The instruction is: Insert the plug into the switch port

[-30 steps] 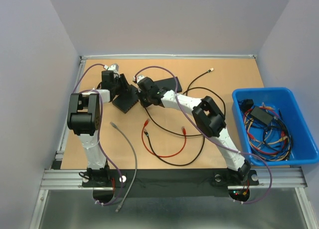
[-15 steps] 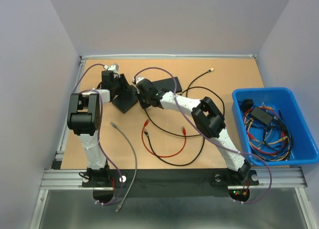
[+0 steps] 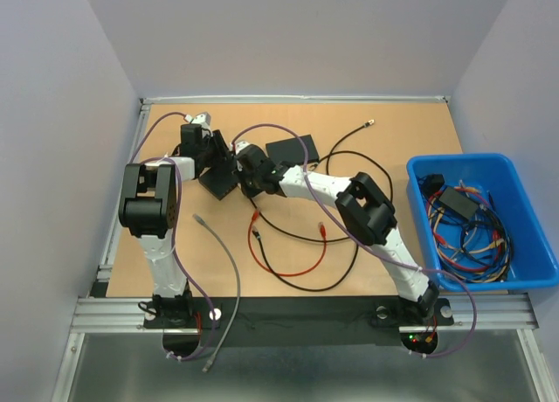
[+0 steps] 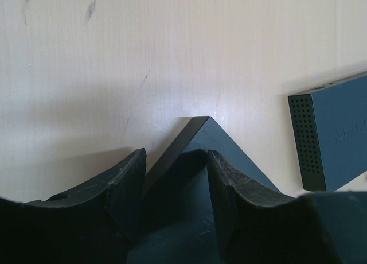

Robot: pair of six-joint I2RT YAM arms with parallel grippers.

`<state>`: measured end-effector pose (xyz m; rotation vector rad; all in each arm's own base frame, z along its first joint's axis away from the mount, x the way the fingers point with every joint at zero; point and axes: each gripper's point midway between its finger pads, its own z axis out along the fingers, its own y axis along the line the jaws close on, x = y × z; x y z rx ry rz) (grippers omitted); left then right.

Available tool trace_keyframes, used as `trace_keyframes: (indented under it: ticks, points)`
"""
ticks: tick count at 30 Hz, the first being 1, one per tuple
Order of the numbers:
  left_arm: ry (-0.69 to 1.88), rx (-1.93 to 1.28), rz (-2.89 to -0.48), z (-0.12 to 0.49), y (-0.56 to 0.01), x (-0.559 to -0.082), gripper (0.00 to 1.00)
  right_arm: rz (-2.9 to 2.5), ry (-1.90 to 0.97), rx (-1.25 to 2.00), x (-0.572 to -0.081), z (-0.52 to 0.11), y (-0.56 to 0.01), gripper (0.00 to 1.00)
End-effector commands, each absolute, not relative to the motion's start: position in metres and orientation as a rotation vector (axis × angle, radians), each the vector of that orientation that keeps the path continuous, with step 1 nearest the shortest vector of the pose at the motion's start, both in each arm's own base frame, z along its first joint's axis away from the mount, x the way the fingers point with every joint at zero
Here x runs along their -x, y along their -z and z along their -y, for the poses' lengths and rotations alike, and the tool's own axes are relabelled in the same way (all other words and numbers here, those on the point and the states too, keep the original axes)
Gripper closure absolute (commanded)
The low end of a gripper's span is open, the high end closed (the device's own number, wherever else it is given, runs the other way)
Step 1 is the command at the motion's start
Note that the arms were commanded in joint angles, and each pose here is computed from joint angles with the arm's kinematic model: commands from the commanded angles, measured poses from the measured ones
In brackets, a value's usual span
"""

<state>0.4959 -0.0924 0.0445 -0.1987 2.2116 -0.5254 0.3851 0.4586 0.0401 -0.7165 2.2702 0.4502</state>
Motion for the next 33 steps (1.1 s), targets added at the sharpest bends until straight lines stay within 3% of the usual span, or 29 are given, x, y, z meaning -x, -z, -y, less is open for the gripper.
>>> trace_keyframes:
  ticks: [1, 33]
  points:
    - [0.561, 0.173, -2.241, 0.103, -0.044, -0.492, 0.44, -2.169, -0.444, 0.669, -0.392, -0.459, -0.088, 1.00]
    - [0.559, 0.175, -2.239, 0.102, -0.044, -0.492, 0.44, -2.191, -0.488, 0.665, -0.393, -0.471, -0.075, 1.00]
